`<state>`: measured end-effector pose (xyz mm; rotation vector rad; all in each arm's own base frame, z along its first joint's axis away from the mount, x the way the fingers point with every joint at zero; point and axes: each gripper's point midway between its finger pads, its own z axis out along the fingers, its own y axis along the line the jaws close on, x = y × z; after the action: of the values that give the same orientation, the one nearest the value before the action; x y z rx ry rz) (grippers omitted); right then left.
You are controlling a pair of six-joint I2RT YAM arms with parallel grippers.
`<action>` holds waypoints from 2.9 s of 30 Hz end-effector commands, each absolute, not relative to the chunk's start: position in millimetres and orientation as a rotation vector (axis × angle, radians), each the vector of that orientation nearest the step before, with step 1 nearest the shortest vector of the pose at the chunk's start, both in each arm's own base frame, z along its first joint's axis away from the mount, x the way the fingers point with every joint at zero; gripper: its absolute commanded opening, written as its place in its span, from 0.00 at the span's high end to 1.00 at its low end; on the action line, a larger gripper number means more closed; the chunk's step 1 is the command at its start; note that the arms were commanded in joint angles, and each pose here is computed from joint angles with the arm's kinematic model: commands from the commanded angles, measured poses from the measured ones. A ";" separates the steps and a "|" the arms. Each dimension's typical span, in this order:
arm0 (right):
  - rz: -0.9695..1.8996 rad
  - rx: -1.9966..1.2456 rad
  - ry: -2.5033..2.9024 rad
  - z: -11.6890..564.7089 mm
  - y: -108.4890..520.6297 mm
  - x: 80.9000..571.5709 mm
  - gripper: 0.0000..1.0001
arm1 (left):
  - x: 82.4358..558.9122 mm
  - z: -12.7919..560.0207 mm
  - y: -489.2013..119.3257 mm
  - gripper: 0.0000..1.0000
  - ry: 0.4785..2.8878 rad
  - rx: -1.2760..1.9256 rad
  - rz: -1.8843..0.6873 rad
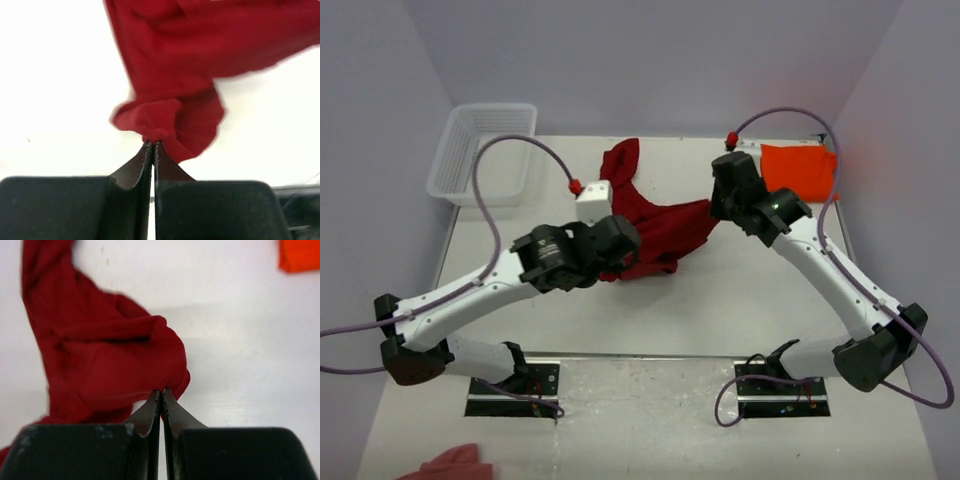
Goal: Fold and stack the t-shirts
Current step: Flatten out the tshirt
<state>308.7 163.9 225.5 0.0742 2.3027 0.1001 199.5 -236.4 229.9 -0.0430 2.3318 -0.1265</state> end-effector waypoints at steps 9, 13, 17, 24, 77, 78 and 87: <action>-0.014 0.130 1.867 443.4 62.5 313.8 1.00 | 226.0 364.0 -104.0 1.00 2.004 -0.262 0.003; -0.026 0.121 1.747 498.6 45.4 291.7 1.00 | 221.6 382.0 -82.1 1.00 1.936 -0.259 0.044; -0.010 0.144 1.662 536.6 32.3 269.4 1.00 | 221.0 390.4 -67.8 1.00 1.897 -0.272 0.094; 0.073 0.101 1.595 558.4 33.6 244.3 1.00 | 231.4 422.0 -55.5 1.00 1.822 -0.288 0.199; 0.105 -0.286 1.245 636.6 94.2 285.3 1.00 | 405.7 417.3 -83.5 1.00 1.723 -0.170 0.163; 0.069 -0.293 1.275 627.9 95.5 300.3 1.00 | 428.4 400.1 -88.7 1.00 1.779 -0.148 0.112; -0.080 -0.319 1.517 541.0 89.4 403.1 1.00 | 522.7 374.0 -10.0 1.00 1.847 -0.186 0.214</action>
<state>389.1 109.1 528.9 -0.3617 1.5609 0.0142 510.7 -2.5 315.8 -0.2316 1.9807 0.3230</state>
